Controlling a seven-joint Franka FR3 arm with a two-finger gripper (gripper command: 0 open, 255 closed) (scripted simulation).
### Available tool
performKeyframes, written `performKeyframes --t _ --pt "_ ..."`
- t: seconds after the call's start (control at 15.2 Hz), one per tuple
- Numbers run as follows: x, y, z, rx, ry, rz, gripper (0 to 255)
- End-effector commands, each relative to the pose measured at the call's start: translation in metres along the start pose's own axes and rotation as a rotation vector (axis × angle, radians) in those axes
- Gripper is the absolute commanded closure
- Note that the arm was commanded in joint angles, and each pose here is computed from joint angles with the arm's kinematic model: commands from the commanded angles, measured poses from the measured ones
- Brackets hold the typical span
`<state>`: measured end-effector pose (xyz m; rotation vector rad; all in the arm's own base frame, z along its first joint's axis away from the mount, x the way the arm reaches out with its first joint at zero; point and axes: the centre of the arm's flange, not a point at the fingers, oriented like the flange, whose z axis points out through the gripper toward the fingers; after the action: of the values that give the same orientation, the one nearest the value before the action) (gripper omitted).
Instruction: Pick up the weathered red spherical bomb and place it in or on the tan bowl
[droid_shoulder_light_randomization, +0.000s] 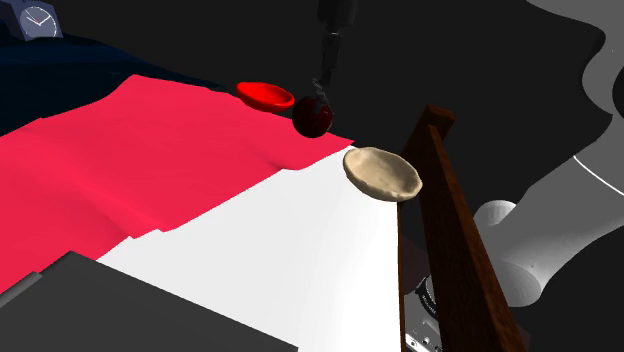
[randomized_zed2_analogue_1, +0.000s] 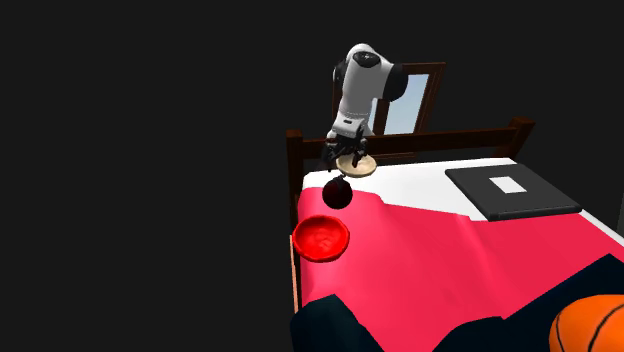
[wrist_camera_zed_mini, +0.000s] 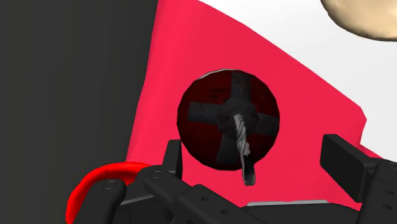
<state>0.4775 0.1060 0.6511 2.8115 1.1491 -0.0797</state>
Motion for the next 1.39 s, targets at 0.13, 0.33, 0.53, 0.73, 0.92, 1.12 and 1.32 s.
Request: performKeyframes --t 0.13,0.33,0.53,0.73,0.92,1.12,1.32 --pt "0.002 0.0 0.019 0.0 0.001 -0.006 0" --pt "0.002 0.0 0.032 0.0 0.001 -0.006 0" --pt "0.002 0.0 0.032 0.0 0.001 -0.006 0" --pt "0.002 0.0 0.032 0.0 0.001 -0.006 0" --pt "0.002 0.0 0.032 0.0 0.001 -0.006 255" --pt "0.002 0.0 0.032 0.0 0.001 -0.006 255" --pt "0.002 0.0 0.032 0.0 0.001 -0.006 255"
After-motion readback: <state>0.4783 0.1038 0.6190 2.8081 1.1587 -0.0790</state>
